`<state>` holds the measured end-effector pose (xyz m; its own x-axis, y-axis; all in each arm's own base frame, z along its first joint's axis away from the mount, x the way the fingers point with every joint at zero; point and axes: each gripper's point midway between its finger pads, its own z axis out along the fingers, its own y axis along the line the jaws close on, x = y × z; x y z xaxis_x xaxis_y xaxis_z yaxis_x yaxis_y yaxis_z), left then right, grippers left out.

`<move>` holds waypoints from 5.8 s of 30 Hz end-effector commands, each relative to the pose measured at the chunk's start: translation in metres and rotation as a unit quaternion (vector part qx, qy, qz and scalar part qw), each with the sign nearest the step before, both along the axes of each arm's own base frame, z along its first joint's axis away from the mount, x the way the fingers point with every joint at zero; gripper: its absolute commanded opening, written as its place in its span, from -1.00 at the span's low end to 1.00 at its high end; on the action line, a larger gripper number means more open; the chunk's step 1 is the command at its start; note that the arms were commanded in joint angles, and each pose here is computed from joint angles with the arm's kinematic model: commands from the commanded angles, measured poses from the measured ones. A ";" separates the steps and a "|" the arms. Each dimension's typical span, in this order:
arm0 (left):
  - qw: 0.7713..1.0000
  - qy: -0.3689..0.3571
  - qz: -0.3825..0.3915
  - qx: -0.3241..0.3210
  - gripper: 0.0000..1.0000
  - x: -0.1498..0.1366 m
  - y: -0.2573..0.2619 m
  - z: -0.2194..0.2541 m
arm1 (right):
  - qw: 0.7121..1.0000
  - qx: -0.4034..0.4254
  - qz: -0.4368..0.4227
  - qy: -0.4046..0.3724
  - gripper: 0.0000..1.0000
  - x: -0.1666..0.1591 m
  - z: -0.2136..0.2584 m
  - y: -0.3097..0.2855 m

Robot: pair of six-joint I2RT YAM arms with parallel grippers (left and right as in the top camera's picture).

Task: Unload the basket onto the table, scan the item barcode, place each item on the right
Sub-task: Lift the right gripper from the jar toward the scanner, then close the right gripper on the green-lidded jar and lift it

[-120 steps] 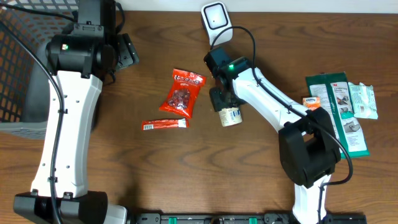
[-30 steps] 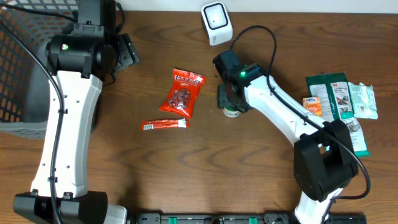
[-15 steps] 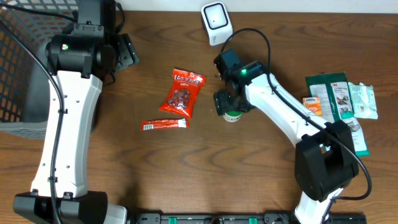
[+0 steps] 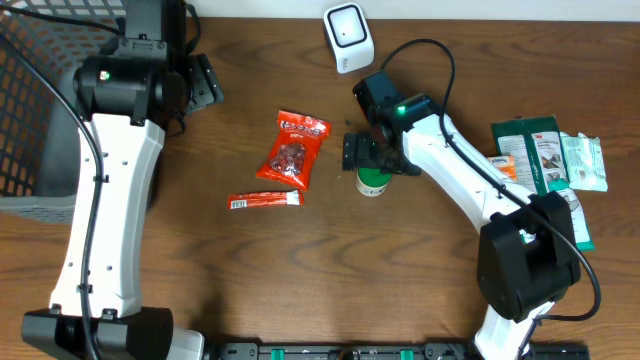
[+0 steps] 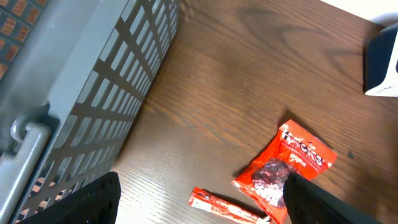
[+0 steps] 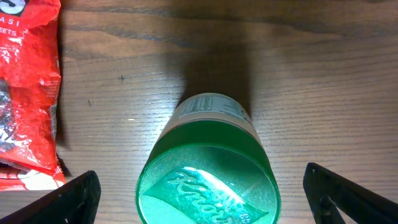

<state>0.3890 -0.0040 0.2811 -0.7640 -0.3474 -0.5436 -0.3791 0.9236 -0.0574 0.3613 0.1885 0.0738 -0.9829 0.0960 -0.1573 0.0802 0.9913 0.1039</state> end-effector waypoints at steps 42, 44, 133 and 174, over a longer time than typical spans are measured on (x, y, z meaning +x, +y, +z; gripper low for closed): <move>1.000 -0.011 0.001 0.004 0.68 -0.003 0.003 0.009 | 0.998 -0.006 -0.066 0.002 0.61 -0.011 -0.003 0.001; 1.000 -0.011 0.001 0.004 0.68 -0.003 0.003 0.009 | 0.998 -0.005 -0.066 0.001 0.58 -0.010 -0.003 0.002; 1.000 -0.011 0.001 0.004 0.68 -0.004 0.003 0.009 | 0.996 -0.014 0.010 0.084 0.98 -0.009 -0.020 -0.008; 1.000 -0.011 0.001 0.004 0.68 -0.004 0.003 0.009 | 0.998 0.003 0.059 0.022 0.03 0.005 -0.022 -0.003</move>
<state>0.3890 -0.0040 0.2811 -0.7640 -0.3474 -0.5436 -0.3791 0.9236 -0.0574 0.3518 0.1815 0.0268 -0.9985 0.0449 -0.0297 0.0421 0.9952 0.0880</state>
